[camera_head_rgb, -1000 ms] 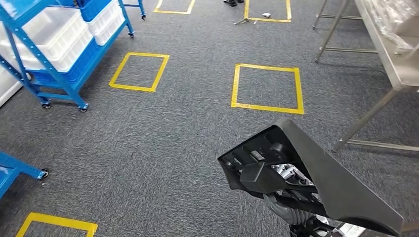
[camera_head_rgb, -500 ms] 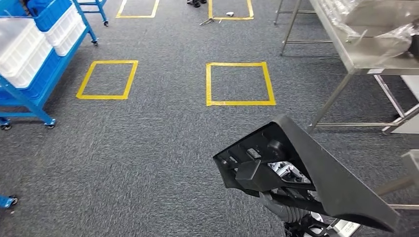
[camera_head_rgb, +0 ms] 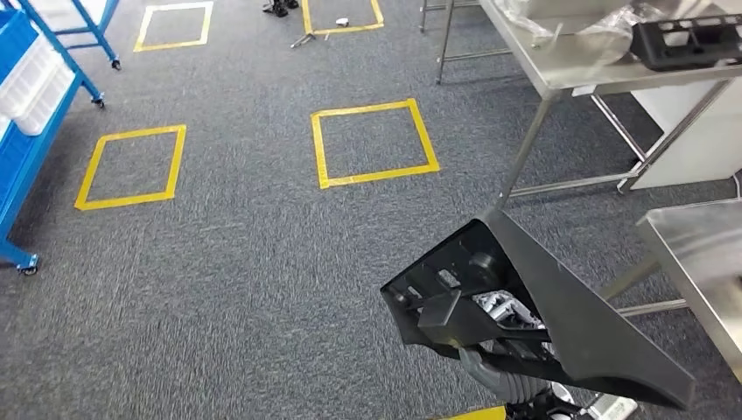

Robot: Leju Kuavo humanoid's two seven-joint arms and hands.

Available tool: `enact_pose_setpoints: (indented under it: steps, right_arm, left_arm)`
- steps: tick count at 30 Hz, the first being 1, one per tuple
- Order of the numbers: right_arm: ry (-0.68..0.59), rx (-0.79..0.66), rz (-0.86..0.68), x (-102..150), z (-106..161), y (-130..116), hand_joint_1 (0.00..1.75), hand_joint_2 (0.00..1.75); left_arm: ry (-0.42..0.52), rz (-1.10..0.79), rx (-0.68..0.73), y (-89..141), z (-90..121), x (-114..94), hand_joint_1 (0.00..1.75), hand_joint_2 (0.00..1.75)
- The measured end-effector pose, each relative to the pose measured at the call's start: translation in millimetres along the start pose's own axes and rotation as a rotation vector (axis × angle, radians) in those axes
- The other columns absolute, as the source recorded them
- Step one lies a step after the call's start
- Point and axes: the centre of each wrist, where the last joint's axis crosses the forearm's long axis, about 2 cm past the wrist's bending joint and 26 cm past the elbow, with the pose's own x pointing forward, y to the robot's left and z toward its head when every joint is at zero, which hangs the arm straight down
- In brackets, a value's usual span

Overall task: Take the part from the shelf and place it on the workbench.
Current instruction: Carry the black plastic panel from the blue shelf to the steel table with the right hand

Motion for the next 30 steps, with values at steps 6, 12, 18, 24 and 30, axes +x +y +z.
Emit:
enact_pose_setpoints:
  steps: [6, 12, 18, 24, 30]
  right_arm:
    - [0.002, 0.013, -0.015, -2.0, -1.1, 2.9, 1.75, 1.75]
    - [-0.003, 0.031, -0.033, -5.6, -5.8, 5.1, 1.75, 1.75]
    - [-0.002, 0.042, -0.052, -12.2, -11.1, 6.3, 1.75, 1.75]
    - [0.010, 0.034, -0.062, -15.9, -9.4, 7.5, 1.75, 1.75]
    - [0.026, -0.002, -0.049, -14.5, -0.4, 4.8, 1.75, 1.75]
  left_arm:
    - [0.091, 0.035, -0.065, -2.8, 2.2, -3.0, 0.00, 1.75]
    - [0.152, 0.078, -0.093, -3.3, 2.8, -4.6, 0.00, 1.75]
    - [0.165, 0.100, -0.108, -5.1, 4.6, -6.4, 0.00, 1.75]
    - [0.159, 0.102, -0.110, -6.1, 5.7, -7.4, 0.00, 1.75]
    - [0.133, 0.080, -0.135, -8.8, 6.3, -5.1, 0.00, 1.75]
